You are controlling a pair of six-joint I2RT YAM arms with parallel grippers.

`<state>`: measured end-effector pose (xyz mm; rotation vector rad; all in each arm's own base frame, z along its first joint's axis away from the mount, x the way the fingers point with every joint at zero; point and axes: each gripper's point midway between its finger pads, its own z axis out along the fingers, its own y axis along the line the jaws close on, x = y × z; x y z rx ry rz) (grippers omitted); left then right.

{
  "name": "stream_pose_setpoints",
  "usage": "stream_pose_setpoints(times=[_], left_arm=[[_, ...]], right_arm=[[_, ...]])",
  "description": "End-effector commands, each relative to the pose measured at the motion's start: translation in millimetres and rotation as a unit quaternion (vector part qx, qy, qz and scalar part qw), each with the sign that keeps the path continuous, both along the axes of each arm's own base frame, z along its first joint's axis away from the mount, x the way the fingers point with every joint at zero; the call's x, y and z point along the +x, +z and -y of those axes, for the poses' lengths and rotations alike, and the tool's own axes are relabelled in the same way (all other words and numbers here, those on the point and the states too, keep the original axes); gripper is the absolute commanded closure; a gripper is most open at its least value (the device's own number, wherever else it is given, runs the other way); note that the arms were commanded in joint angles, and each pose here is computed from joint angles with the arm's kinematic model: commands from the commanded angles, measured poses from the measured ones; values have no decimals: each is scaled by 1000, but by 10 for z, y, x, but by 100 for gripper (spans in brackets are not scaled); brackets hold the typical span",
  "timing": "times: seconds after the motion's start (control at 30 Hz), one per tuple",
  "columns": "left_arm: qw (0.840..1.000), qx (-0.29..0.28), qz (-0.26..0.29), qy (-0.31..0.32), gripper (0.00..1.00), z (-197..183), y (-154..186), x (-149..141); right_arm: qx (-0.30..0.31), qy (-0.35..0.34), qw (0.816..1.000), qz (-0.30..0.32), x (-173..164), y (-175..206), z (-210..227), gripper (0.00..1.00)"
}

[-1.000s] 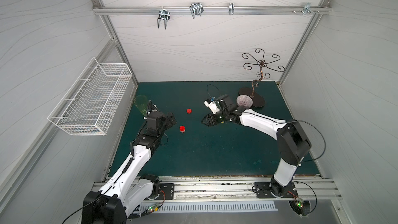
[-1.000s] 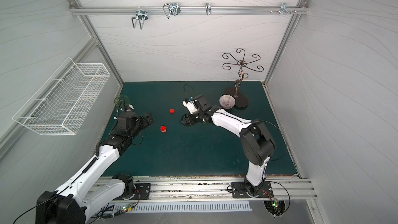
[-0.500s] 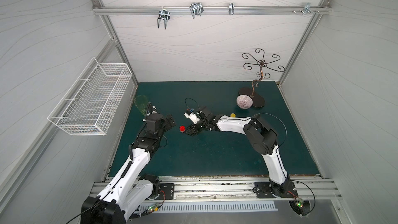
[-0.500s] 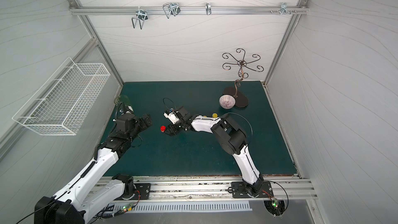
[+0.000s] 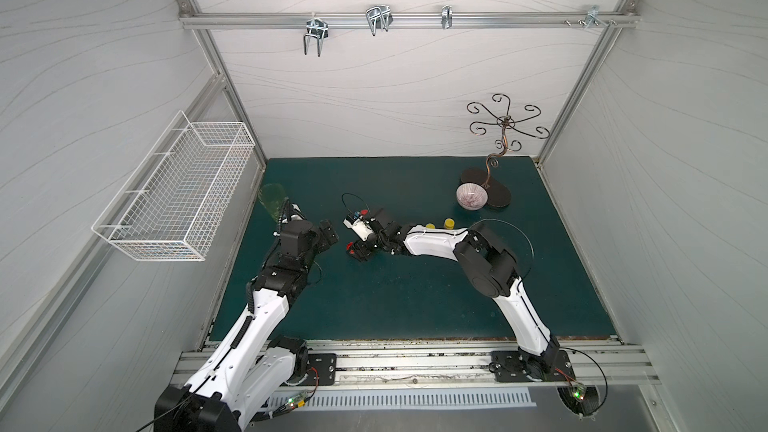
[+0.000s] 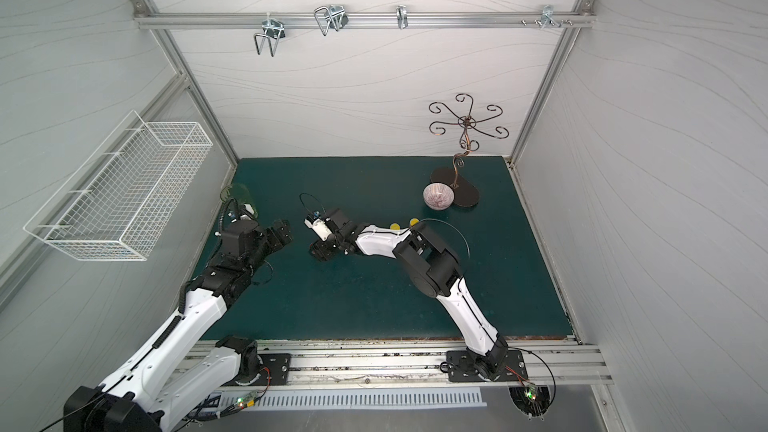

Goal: Close the paint jar lid
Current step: Pick up the paint jar from the center of the board.

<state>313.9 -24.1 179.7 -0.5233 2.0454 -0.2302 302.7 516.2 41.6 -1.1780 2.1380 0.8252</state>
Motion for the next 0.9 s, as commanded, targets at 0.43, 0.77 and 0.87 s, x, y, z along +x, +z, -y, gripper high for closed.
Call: stream_pose_setpoints(times=[0.43, 0.77, 0.87], left_arm=[[999, 9, 31, 3, 0, -31, 150, 52], [999, 10, 40, -2, 0, -15, 174, 77], [998, 4, 63, -23, 0, 57, 234, 93]], right_arm=[[-22, 9, 1000, 5, -18, -157, -54, 61], [-23, -15, 999, 33, 48, 40, 92, 70], [-17, -41, 999, 25, 145, 143, 237, 73]])
